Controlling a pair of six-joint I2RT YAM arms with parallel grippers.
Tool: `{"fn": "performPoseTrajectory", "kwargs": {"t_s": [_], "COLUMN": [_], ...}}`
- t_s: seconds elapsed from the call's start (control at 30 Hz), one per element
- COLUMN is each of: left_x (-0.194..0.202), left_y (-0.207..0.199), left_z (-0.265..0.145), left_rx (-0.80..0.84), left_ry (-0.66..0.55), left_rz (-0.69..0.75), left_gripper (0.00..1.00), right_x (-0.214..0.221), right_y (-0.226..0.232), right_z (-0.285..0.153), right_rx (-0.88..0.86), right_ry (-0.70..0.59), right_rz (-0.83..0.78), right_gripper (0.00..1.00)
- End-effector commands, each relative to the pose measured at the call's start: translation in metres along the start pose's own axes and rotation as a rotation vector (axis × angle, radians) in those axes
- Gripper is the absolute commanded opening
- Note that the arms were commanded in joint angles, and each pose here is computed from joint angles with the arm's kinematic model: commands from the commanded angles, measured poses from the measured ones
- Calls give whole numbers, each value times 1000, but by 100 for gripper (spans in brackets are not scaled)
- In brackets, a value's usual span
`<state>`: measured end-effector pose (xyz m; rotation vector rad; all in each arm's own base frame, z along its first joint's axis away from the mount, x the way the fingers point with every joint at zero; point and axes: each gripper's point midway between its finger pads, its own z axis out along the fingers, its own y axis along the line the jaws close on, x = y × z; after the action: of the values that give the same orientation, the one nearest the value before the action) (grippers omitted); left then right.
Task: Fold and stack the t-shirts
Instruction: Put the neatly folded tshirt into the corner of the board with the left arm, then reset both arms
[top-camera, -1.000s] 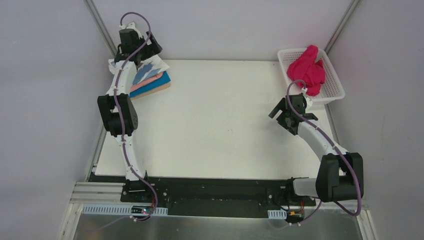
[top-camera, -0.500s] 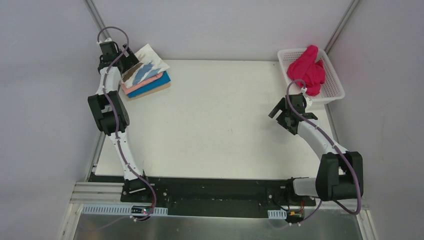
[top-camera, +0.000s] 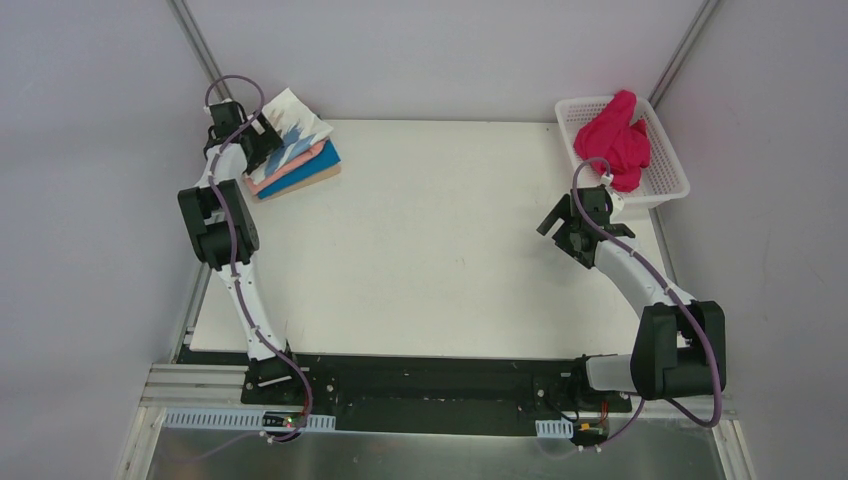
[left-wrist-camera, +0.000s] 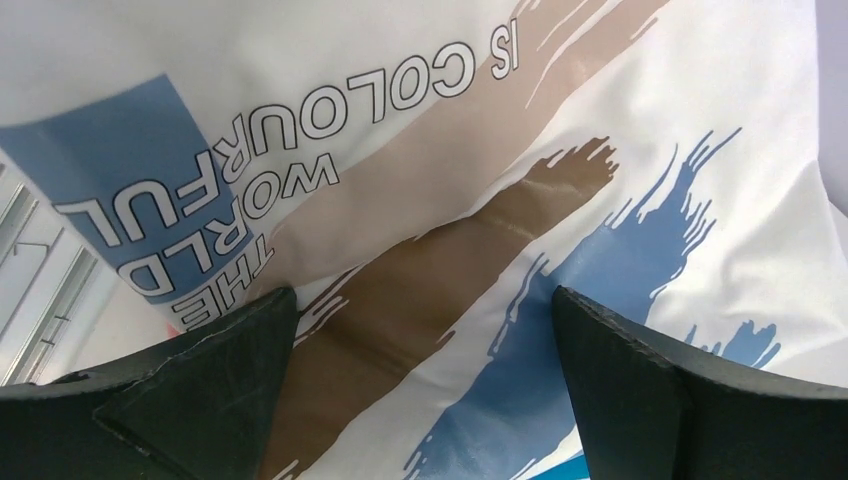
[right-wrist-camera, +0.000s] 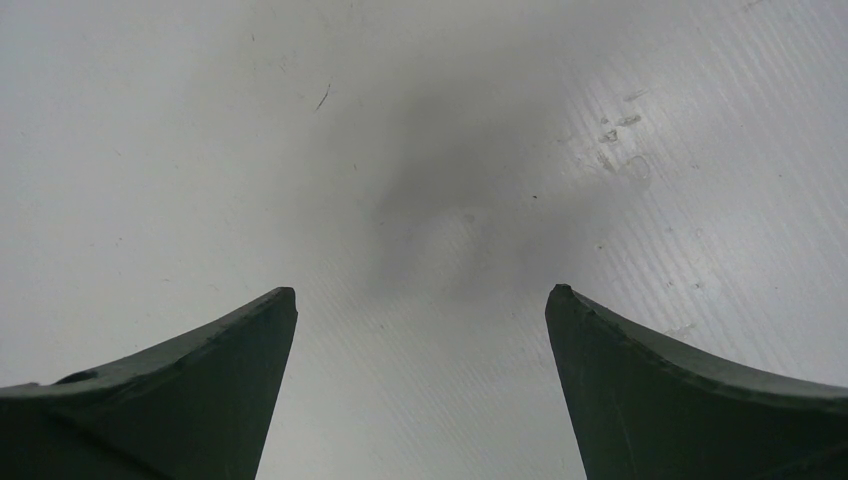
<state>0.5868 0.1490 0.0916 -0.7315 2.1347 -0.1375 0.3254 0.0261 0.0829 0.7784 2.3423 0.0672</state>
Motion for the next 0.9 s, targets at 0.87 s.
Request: {"fn": "performPoseTrajectory", "kwargs": {"t_s": [0.87], "left_x": [173], "left_y": [-120], "left_z": [-283], "left_rx": [166], "left_ry": [-38], "left_rz": [168], "left_gripper": [99], "right_x": [-37], "right_y": [-7], "right_z": [-65], "right_rx": [-154], "right_ry": [-299], "right_rz": [215], "right_gripper": [99]}}
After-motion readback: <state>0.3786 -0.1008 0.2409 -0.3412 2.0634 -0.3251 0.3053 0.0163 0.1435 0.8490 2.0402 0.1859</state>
